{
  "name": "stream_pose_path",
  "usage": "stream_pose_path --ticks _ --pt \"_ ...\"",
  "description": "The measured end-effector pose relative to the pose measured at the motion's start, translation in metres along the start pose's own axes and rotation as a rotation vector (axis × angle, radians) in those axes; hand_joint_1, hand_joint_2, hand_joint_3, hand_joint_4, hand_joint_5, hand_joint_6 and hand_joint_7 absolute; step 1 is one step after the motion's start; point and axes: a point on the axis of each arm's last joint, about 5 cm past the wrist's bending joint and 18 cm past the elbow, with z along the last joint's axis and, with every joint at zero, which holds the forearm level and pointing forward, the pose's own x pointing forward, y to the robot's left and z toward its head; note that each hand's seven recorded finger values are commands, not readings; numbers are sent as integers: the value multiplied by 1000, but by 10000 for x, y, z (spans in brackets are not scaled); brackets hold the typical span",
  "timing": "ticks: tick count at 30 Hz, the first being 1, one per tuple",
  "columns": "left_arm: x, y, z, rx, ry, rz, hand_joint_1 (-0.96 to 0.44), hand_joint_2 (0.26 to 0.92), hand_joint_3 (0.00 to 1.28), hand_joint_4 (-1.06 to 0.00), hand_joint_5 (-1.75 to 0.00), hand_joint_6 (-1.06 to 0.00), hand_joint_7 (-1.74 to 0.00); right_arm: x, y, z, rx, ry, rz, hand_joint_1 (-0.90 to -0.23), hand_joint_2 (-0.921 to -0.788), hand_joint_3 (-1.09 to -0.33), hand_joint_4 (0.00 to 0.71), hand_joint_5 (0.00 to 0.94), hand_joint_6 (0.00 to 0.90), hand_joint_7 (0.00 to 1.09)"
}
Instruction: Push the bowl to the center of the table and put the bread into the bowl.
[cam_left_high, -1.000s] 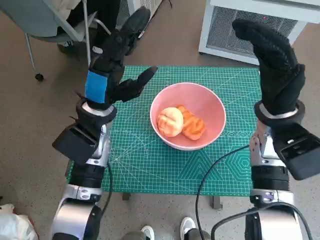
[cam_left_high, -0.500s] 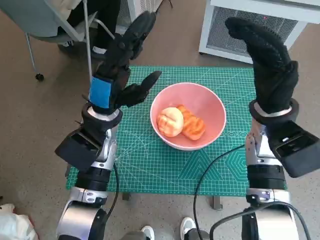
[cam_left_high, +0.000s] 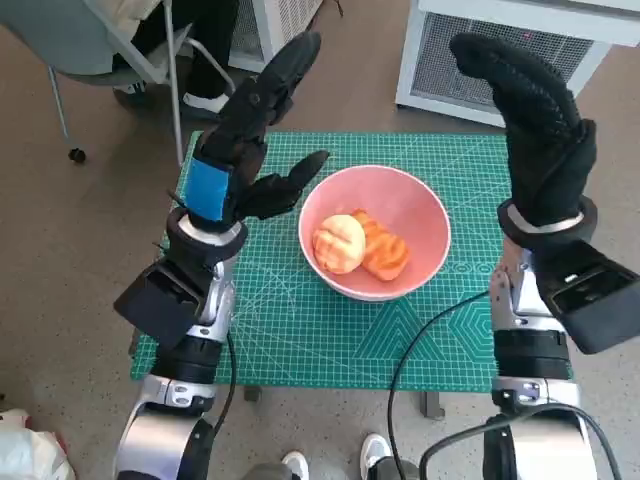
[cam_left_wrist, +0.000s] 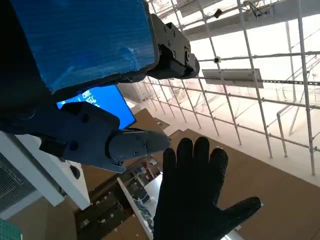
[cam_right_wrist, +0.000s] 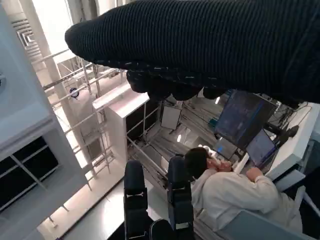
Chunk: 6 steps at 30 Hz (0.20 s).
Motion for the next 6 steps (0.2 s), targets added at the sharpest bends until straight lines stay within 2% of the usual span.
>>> stream_pose_path --ticks 6 --pt "-12 -17 -5 -9 2 1 -438 921 409 -302 0 -363 -68 13 -1 10 2 -1 2 -589 -921 -754 264 3 341 31"
